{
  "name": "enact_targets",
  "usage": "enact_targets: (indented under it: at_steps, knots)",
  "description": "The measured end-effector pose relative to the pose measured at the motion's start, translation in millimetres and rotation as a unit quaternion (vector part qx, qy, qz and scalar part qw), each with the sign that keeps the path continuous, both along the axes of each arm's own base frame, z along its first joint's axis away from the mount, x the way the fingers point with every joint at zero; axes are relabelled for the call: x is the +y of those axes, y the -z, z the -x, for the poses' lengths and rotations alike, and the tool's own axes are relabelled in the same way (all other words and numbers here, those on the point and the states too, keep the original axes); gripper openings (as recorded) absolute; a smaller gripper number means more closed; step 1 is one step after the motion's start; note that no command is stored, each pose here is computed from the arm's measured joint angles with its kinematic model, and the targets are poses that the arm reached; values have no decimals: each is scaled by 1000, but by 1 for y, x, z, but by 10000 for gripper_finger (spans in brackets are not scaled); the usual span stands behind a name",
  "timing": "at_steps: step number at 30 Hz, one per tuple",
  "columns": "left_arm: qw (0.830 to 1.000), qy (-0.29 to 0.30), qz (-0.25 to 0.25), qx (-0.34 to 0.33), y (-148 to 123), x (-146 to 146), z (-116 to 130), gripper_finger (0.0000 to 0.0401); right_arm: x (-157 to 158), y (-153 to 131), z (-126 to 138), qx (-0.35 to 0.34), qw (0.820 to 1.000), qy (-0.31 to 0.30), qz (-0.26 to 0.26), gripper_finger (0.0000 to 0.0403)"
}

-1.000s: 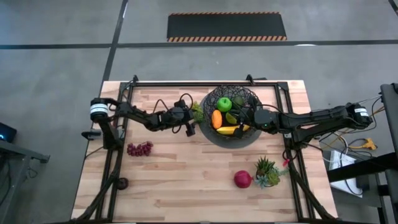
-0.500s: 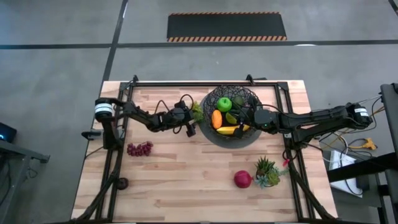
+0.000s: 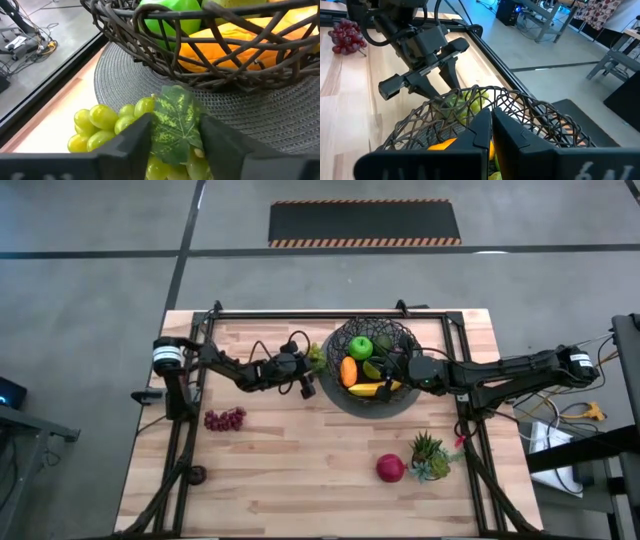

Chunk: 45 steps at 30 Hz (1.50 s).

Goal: Build produce basket
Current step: Put the green grapes into the wire basket

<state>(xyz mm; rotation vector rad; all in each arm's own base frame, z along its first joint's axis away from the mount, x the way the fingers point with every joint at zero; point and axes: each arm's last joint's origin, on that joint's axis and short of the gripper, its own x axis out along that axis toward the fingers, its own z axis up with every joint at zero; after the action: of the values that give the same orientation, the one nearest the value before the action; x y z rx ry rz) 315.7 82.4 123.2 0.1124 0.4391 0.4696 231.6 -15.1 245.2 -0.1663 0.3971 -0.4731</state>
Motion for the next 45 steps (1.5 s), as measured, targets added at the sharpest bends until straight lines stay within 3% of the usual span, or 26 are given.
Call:
enact_targets:
  at_steps: [12,25,38,45]
  knots:
    - [1000,0,1,6,-2,0,2,9,0,0,0,-3,1000,2,-5,9]
    - [1000,1,0,3,-11,-2,5,10,0,0,0,-4,1000,3,-7,9]
    - [1000,-11,-14,-24,-68,-7,31,11,0,0,0,-3,1000,4,-10,9]
    - [996,-11,-27,-79,-102,-11,47,11,0,1,0,-2,1000,4,-10,9]
